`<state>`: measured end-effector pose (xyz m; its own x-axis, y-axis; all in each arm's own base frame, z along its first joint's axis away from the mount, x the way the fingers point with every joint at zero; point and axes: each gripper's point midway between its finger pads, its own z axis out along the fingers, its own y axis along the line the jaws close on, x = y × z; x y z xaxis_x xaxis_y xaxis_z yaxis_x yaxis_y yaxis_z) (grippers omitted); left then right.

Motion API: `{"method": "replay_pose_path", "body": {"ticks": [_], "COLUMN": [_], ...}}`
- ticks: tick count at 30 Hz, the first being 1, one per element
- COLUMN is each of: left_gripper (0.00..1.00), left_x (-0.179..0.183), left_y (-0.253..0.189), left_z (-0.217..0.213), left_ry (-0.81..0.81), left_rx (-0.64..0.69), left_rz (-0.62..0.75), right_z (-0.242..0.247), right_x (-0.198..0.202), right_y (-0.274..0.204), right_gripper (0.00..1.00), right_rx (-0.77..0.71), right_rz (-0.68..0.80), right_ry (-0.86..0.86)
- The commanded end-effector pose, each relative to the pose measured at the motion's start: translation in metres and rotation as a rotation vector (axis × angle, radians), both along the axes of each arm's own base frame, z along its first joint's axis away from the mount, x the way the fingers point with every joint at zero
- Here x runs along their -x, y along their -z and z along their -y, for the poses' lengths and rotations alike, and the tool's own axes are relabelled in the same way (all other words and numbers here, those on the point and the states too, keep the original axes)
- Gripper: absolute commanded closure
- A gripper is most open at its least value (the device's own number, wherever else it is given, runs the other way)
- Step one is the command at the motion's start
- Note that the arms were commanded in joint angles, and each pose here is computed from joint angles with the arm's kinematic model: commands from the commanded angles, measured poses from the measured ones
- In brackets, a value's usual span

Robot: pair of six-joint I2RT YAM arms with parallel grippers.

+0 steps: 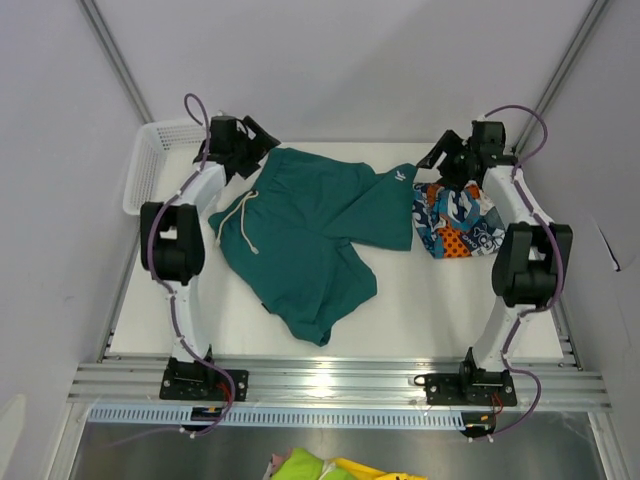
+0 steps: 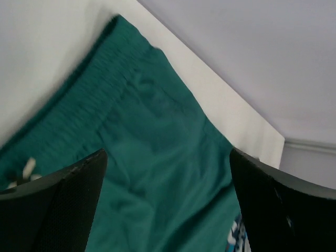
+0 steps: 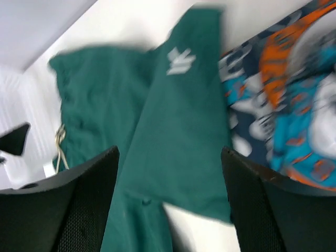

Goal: Fold and stack the shorts
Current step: Move the shorts to the center of the board, then flatten the shorts out

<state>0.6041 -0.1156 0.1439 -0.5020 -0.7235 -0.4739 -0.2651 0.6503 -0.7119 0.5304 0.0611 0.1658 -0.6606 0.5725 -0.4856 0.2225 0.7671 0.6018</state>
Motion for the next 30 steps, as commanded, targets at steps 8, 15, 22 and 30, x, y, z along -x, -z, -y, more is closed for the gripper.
{"method": "replay_pose_path", "body": {"ticks": [8, 15, 22, 30], "left_gripper": [0.01, 0.01, 0.01, 0.01], "left_x": [0.152, 0.233, 0.26, 0.259], "left_y": [-0.098, -0.06, -0.03, -0.005], "left_z": [-0.001, -0.024, -0.01, -0.01], "left_ry": [0.137, 0.103, 0.19, 0.202], "left_rx": [-0.144, -0.207, -0.167, -0.184], "left_rz": [0.117, 0.095, 0.167, 0.224], "right_z": [-0.155, -0.201, -0.18, -0.179], "right_x": [0.18, 0.286, 0.316, 0.304], "right_y": [-0.02, 0.01, 0.051, 0.071], "right_gripper": [0.28, 0.26, 0.23, 0.21], "right_rx": [-0.058, -0.063, -0.017, -0.065], "right_rz": [0.094, 0.053, 0.007, -0.033], "right_ry": [-0.512, -0.644, -0.522, -0.463]}}
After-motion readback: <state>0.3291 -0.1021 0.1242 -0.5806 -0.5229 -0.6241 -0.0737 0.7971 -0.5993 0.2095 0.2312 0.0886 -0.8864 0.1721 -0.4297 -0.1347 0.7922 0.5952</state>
